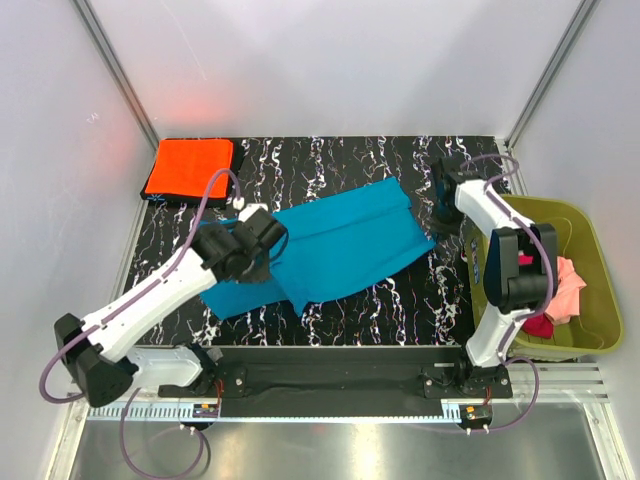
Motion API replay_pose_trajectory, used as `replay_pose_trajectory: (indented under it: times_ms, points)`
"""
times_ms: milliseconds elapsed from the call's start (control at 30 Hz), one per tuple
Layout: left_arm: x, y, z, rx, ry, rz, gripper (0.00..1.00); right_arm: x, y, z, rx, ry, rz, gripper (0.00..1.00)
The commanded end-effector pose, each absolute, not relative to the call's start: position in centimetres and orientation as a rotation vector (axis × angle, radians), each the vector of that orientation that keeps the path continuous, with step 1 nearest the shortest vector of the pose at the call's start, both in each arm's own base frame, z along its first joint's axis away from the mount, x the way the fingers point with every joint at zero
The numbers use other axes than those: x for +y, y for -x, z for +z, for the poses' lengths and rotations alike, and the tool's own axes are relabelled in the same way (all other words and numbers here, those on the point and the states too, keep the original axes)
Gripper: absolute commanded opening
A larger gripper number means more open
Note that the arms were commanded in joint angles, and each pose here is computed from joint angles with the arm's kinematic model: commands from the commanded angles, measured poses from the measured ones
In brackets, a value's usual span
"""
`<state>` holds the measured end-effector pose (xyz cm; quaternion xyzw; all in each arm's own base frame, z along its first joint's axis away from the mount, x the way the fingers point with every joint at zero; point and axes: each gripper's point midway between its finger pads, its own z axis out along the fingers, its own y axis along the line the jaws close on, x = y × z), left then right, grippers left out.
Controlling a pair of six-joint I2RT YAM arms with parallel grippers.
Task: Fold and stack the t-shirts
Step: Fold the tshirt
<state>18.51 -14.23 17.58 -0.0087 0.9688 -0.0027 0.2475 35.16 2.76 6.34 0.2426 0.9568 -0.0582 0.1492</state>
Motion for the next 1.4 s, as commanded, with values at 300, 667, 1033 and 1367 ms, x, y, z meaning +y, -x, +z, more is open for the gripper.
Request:
replay_pose_trajectory:
  times_ms: [300,667,1033,1367]
  points:
    - [-10.0,-27.0,21.8,2.506,0.17,0.11,0.0,4.9,-39.6,7.4,2.862,-0.539,-0.064,0.0]
    - [-8.2,-31.4,20.9,2.518,0.242,0.157,0.0,5.9,-43.8,7.0,2.879,-0.492,-0.025,0.0]
    - [-7.1,-33.6,19.7,2.54,0.275,0.218,0.0,6.9,-46.6,6.4,2.891,-0.467,0.028,0.0]
    - [-5.2,-32.6,19.6,2.522,0.348,0.279,0.0,7.2,-47.6,5.7,2.893,-0.44,0.053,0.0]
